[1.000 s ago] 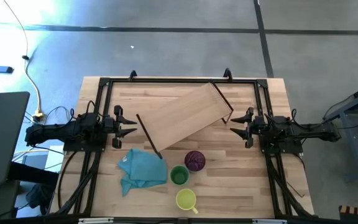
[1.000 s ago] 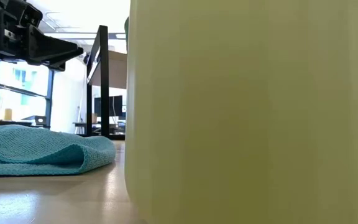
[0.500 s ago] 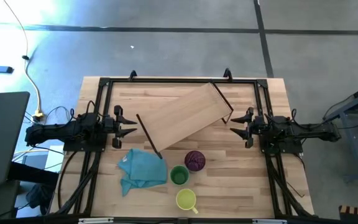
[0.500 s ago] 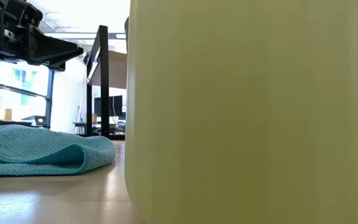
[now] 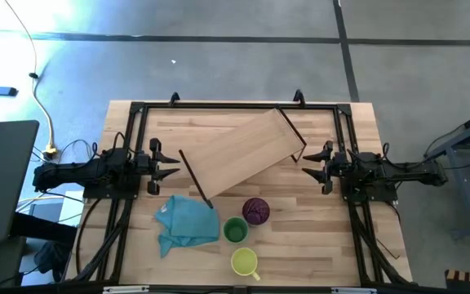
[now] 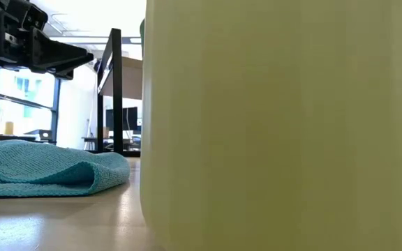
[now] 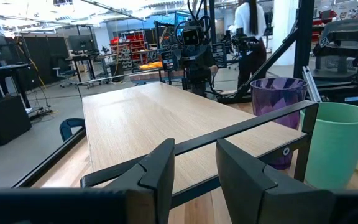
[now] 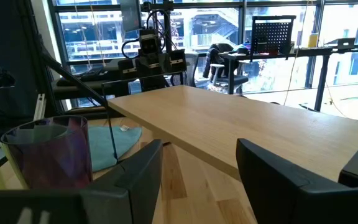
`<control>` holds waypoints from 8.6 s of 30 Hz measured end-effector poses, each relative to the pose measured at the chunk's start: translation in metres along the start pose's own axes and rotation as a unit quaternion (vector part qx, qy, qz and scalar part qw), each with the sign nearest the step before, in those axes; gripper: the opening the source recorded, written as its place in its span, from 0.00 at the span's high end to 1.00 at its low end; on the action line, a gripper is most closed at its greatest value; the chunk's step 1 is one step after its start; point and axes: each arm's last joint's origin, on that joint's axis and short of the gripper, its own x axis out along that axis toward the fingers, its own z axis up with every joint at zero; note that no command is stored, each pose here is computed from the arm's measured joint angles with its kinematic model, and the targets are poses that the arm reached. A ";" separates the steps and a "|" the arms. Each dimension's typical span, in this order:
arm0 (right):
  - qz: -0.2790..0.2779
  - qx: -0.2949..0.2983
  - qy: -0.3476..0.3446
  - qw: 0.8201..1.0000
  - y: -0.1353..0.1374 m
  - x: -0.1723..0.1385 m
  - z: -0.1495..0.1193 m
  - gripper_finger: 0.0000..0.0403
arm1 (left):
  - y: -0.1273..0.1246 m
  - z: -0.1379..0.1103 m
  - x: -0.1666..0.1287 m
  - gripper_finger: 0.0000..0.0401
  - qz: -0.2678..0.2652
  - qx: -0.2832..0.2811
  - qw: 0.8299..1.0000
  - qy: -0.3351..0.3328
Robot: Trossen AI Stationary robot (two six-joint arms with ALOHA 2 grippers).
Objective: Stack small to large cups/mugs on shelf
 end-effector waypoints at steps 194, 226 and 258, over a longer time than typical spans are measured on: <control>-0.020 0.223 -0.178 0.958 -0.005 -0.007 0.037 0.51 | -0.235 0.120 0.197 0.74 0.130 -0.431 0.760 0.469; 0.188 0.084 -0.154 0.967 0.005 -0.043 0.130 0.51 | -0.269 0.080 0.233 0.74 0.198 -0.500 0.713 0.450; 0.191 0.083 -0.135 0.969 0.005 -0.043 0.128 0.51 | -0.275 0.061 0.244 0.74 0.192 -0.505 0.704 0.461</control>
